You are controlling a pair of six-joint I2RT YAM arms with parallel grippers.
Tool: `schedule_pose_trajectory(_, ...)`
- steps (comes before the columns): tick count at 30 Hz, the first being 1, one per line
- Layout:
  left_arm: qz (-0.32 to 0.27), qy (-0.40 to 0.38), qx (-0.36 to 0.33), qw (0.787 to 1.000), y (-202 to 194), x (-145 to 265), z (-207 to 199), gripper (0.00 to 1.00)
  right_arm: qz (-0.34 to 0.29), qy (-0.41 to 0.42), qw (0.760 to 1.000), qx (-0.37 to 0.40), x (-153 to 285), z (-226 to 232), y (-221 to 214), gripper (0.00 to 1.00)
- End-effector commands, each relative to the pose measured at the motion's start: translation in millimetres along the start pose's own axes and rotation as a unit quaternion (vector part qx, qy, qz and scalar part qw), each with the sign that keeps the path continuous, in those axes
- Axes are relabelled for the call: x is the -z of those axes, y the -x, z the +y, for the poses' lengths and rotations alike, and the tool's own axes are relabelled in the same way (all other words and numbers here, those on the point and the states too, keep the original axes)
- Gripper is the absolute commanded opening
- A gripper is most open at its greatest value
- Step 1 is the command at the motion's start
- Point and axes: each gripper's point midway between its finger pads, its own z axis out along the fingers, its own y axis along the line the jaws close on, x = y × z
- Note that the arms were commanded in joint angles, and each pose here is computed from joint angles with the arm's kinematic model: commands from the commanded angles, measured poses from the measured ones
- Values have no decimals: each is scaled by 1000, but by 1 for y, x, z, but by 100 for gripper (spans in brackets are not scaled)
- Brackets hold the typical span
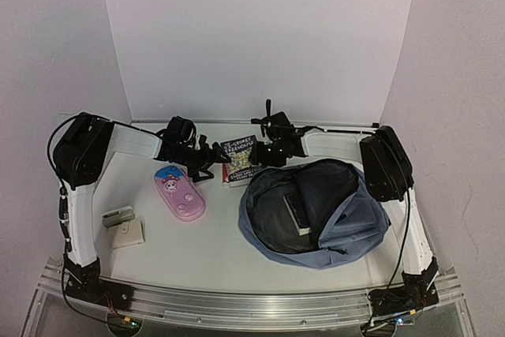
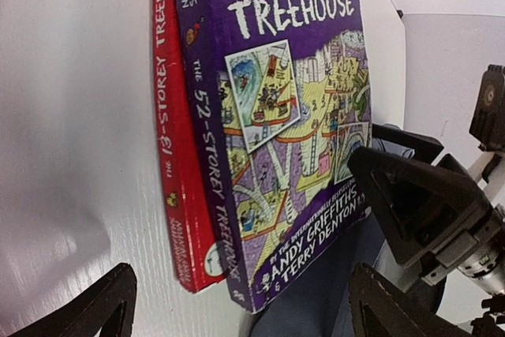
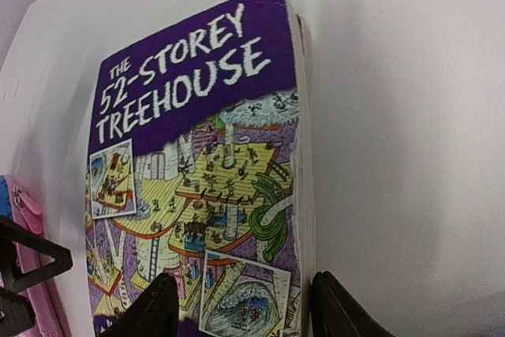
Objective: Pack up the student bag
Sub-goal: Pick up the book from the center of the board.
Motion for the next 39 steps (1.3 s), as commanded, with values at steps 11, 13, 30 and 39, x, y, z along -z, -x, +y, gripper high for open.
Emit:
schedule_pose_trajectory(11,-4,-26,-3,1000,21,-4,4,91,-6,86,995,45,-1,62,-1,54)
schedule_pose_trajectory(13,-4,-37,-8,999,21,-5,1,90,-7,100,994,43,-2,67,-1,53)
schedule_pose_trajectory(30,21,-84,-12,996,8,-5,-8,73,20,204,979,19,-19,96,-18,49)
schedule_pose_trajectory(39,-1,-31,-10,999,8,6,5,55,17,182,983,11,-20,87,-20,49)
